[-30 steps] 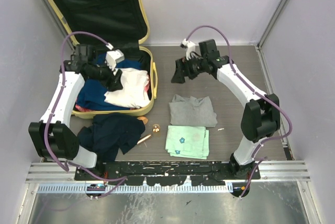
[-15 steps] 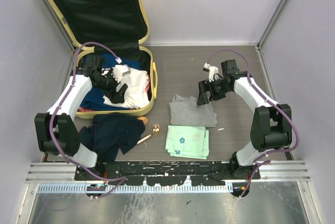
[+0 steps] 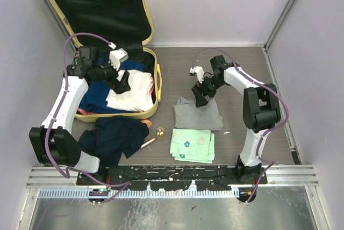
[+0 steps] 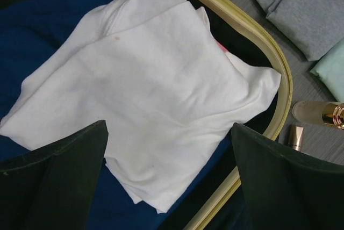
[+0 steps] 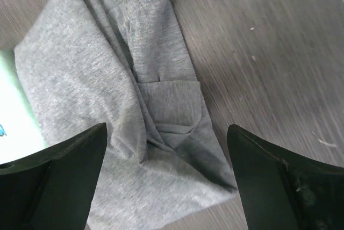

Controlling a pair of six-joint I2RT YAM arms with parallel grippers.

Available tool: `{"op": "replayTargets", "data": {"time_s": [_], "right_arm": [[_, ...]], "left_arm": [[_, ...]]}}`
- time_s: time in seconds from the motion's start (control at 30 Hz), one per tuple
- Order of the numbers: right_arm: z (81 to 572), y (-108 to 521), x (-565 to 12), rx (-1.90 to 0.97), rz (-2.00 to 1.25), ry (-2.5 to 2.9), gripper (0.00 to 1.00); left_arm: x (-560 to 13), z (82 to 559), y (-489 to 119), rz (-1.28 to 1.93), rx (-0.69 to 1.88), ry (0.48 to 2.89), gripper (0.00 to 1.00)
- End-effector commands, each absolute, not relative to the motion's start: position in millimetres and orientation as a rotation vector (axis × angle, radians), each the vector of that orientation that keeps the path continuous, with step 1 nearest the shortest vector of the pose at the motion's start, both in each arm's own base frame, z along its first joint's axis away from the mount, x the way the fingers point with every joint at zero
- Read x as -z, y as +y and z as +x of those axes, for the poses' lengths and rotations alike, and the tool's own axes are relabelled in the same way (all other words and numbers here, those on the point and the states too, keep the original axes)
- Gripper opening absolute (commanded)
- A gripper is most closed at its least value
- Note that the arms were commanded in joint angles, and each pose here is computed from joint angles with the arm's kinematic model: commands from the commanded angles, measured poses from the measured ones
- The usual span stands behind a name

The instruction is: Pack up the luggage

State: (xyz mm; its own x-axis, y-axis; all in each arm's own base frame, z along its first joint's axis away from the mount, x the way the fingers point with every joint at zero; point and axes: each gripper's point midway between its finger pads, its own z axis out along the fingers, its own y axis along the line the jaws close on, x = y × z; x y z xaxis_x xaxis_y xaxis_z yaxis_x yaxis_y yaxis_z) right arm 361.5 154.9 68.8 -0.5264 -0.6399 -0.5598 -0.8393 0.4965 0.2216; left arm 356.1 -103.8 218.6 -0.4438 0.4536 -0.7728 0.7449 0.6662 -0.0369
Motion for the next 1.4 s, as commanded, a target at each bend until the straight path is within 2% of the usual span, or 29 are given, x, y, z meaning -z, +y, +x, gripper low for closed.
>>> {"op": "replayTargets", "data": {"time_s": [0.0,0.17,0.27,0.33,0.43,0.57,0.6,0.77,1.07,1.37], "right_arm": [[357,163,-61,-0.733,-1.403,2.266,0.97],[328,167,-37,-0.839,-1.506,2.289,0.89],[311,167,-22,-0.888,-1.555,2.323,0.78],[306,166,-14,-0.917,-1.559,2.349,0.65],[311,170,-12,-0.935,-1.528,2.368,0.39],[338,179,-41,-0.879,-1.463,2.308,0.07],[347,182,-54,-0.852,-1.442,2.28,0.02],[377,191,-117,-0.767,-1.376,2.146,0.01],[407,193,-193,-0.618,-1.297,2.013,0.01],[406,210,-273,-0.603,-1.317,1.78,0.01]], "left_arm": [[-266,360,-109,0.896,0.467,1.969,0.98],[-265,358,-108,0.897,0.457,1.968,0.98],[-265,360,-109,0.896,0.46,1.963,0.98],[-264,362,-110,0.891,0.466,1.96,0.98],[-264,367,-112,0.883,0.475,1.962,0.98],[-269,372,-116,0.893,0.43,1.954,0.99],[-270,373,-117,0.897,0.412,1.949,0.99],[-277,380,-115,0.848,0.379,1.935,0.99],[-291,394,-108,0.741,0.339,1.925,1.0],[-331,349,-169,0.925,0.788,1.771,0.98]]}}
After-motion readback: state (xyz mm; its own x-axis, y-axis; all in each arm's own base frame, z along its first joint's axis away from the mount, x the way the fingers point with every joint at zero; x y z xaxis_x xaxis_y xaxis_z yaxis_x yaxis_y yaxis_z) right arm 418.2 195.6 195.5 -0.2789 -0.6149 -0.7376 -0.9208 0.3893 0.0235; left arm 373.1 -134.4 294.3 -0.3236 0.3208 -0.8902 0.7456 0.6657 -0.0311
